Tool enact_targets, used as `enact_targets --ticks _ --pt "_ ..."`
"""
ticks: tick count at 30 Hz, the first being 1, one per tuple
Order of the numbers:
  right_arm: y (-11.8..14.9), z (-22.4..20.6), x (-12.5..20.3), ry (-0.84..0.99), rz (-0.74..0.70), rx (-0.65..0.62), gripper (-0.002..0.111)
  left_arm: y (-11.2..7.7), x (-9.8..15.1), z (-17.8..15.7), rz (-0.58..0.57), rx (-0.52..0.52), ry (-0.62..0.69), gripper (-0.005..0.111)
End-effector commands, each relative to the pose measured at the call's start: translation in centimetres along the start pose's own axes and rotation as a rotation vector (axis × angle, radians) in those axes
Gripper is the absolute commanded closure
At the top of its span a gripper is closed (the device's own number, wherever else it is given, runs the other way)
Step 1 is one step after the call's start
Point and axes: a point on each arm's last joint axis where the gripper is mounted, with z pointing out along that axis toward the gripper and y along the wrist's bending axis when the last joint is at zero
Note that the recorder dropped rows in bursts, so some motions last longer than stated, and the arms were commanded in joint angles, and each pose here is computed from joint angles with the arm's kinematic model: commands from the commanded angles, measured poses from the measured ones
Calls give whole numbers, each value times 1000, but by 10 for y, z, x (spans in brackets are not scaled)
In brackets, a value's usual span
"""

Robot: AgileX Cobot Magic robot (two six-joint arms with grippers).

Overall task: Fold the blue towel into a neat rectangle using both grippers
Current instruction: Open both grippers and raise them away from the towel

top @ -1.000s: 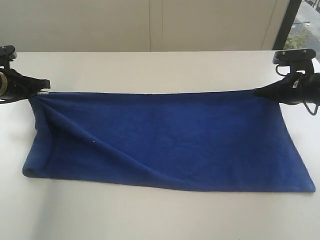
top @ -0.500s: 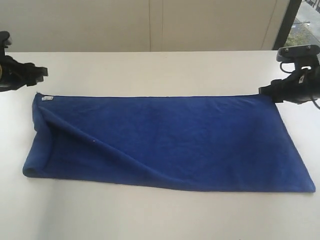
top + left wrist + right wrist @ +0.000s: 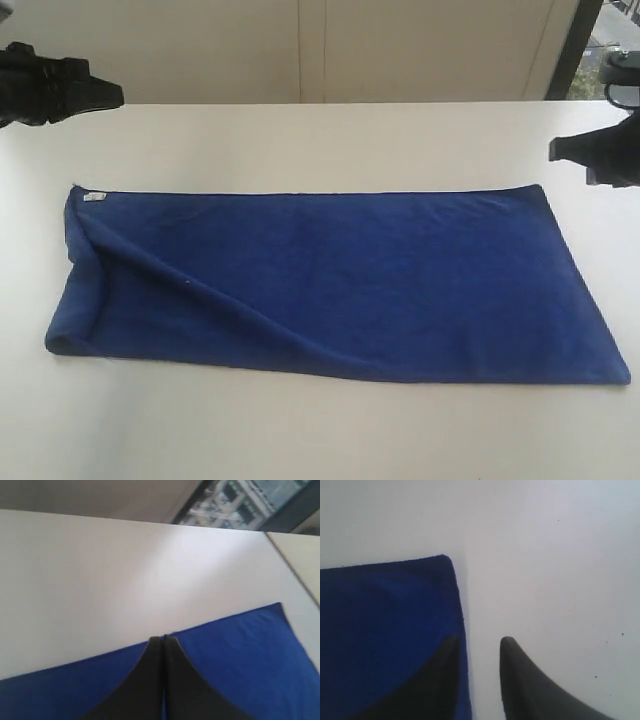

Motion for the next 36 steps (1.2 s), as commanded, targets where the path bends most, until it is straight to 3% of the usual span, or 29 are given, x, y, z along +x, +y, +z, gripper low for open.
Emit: enact_targets --ticks 1,3,8,9,10,14,18,22,24,26,27,30,31,33,36 --pt "2 -18 -3 -9 83 -30 81 -16 -4 -9 -119 92 17 107" --pt "2 -23 -4 -10 94 -35 81 -22 -10 -12 -147 124 -28 107" --pt "2 -27 -4 -9 65 -35 81 -33 -38 -22 -321 239 -285 107" --pt "2 -27 -4 -9 65 -35 81 -33 -41 -24 -293 227 -318 107" --pt "2 -27 -4 -9 65 -35 81 -34 -43 -25 -234 210 -331 107" --pt "2 -27 -4 -9 65 -35 81 -28 -37 -23 273 49 -293 107" --pt "2 -27 -4 -9 65 -35 81 -17 -32 -21 665 -107 -213 107" --pt "2 -27 -4 -9 60 -35 81 -2 -33 -23 910 -296 -132 107" --pt "2 -27 -4 -11 48 -35 81 8 -34 -26 949 -412 -84 107" --pt "2 -27 -4 -13 44 -35 81 23 -35 -33 876 -582 -33 107" --pt "2 -27 -4 -13 41 -35 81 30 -35 -37 771 -662 -33 107" --pt "2 -27 -5 -17 41 -35 81 54 -32 -60 302 -993 -128 107" --pt "2 -27 -5 -17 41 -35 81 58 -28 -66 157 -1055 -188 107" --pt "2 -27 -5 -17 41 -35 81 58 -19 -69 48 -1058 -224 107" --pt "2 -27 -5 -17 41 -35 81 60 -4 -59 58 -991 -162 107"
